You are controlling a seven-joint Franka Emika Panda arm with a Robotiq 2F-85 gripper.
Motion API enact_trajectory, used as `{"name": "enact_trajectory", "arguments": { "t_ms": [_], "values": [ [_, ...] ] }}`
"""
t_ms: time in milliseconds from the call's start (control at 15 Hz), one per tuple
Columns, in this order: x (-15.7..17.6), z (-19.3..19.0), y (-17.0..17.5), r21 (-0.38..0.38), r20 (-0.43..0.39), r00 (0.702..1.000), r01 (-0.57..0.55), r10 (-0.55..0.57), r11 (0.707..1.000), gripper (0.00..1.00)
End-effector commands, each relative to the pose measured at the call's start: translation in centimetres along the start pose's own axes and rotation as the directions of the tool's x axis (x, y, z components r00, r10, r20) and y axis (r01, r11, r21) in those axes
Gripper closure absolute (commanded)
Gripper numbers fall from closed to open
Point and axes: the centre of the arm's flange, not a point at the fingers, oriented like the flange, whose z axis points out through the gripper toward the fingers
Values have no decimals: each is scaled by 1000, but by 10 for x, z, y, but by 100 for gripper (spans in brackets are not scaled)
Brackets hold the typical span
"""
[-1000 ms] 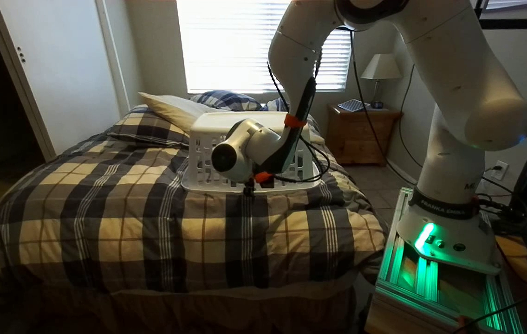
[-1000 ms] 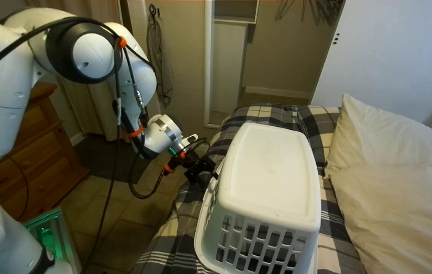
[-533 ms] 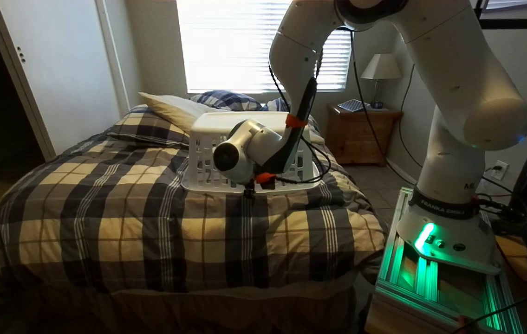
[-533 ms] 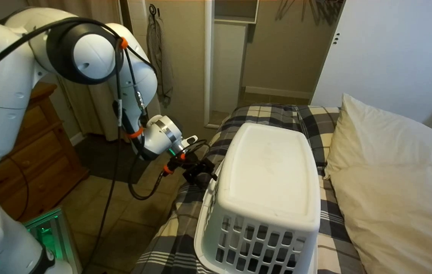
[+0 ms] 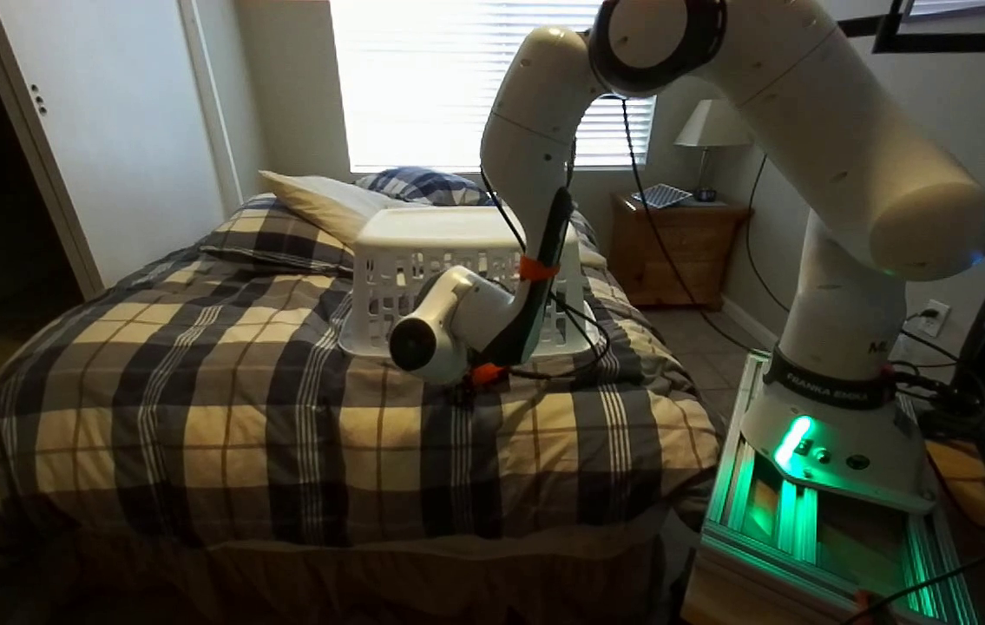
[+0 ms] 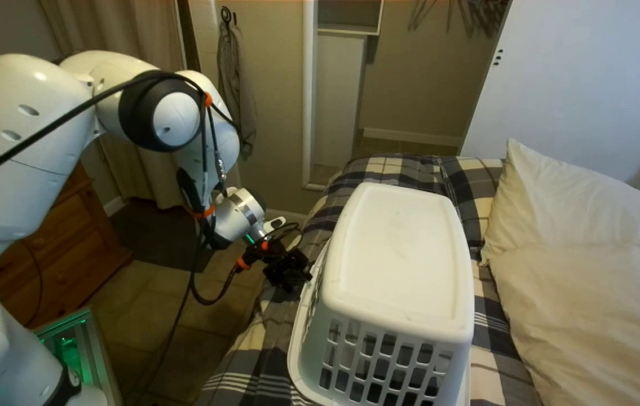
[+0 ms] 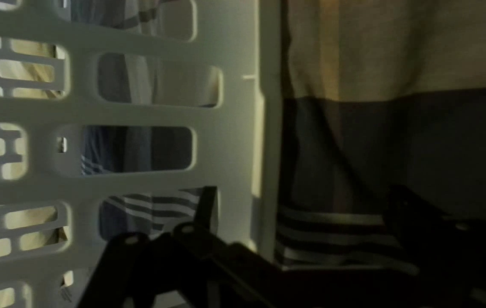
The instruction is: Flip the basket over
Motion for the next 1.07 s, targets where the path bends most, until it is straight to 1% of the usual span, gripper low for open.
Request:
{"name": "enact_trajectory", "arguments": {
  "t_ms": [0,267,467,733,1000],
  "values": [
    [22,10,-26,-45,7,1000,-12,12,999,0],
    [25,7,-15,-144,12,999,-35,37,989,0],
    [30,-2,-8,-212,6,998,-52,55,976,0],
    [37,4,-6,-269,40,997,-50,63,962,0],
    [35,14,1,-313,73,993,-64,91,947,0]
  ]
}}
